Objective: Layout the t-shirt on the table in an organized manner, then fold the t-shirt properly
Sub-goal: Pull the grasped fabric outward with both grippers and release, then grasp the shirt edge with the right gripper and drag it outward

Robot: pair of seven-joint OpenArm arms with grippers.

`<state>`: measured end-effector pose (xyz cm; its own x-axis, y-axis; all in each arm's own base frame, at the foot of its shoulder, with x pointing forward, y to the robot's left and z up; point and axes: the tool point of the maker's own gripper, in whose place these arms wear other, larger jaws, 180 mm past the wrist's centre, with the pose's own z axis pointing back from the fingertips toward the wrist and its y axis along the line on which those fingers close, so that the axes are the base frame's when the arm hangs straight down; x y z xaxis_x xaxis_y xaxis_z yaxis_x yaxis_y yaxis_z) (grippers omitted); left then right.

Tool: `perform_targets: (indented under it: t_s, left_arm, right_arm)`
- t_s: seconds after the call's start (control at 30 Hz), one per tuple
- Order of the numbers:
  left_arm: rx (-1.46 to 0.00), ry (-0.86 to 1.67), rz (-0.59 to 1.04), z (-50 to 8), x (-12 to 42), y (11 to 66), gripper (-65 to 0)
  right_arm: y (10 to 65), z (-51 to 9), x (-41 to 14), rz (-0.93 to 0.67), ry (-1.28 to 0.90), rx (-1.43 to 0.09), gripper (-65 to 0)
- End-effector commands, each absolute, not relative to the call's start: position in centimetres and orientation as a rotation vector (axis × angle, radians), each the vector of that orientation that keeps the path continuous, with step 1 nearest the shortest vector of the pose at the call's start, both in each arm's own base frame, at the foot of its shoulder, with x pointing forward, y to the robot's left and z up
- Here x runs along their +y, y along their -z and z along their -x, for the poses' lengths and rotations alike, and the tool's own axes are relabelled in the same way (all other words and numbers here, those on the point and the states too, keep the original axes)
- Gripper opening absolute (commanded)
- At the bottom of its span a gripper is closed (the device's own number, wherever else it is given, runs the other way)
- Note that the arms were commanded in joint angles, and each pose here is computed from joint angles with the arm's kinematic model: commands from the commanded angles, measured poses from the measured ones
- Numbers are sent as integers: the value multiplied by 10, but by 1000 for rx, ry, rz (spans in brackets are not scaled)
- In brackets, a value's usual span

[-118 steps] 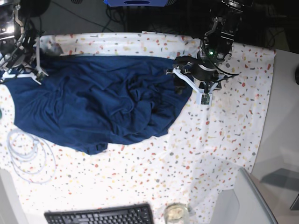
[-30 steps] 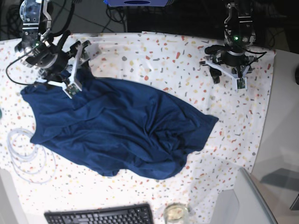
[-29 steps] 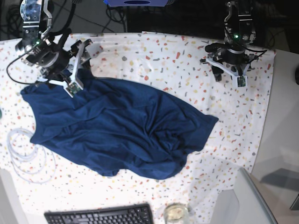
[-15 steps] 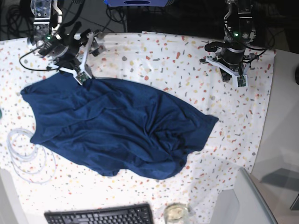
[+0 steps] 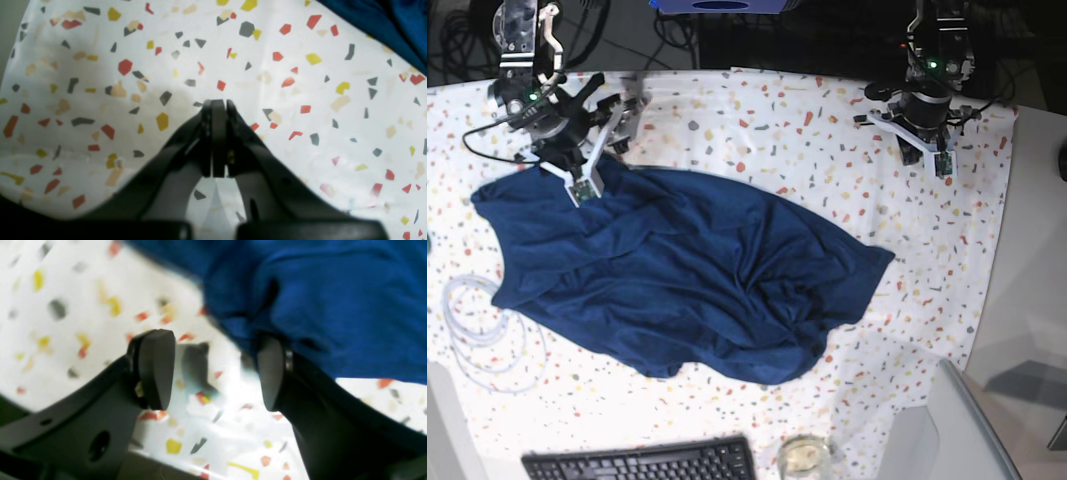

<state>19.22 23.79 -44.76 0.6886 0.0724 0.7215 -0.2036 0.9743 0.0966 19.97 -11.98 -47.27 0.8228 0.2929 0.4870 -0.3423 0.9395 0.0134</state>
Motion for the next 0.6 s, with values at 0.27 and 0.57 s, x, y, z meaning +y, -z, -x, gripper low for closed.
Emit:
perform_targets:
  t_s: [0.27, 0.57]
  left_arm:
    - [-831, -153, -182, -197, 240, 439, -650]
    - [-833, -155, -184, -197, 242, 439, -650]
  right_arm:
    - [488, -214, -149, -79, -222, -488, -302]
    - [472, -208, -152, -59, -235, -520, -650]
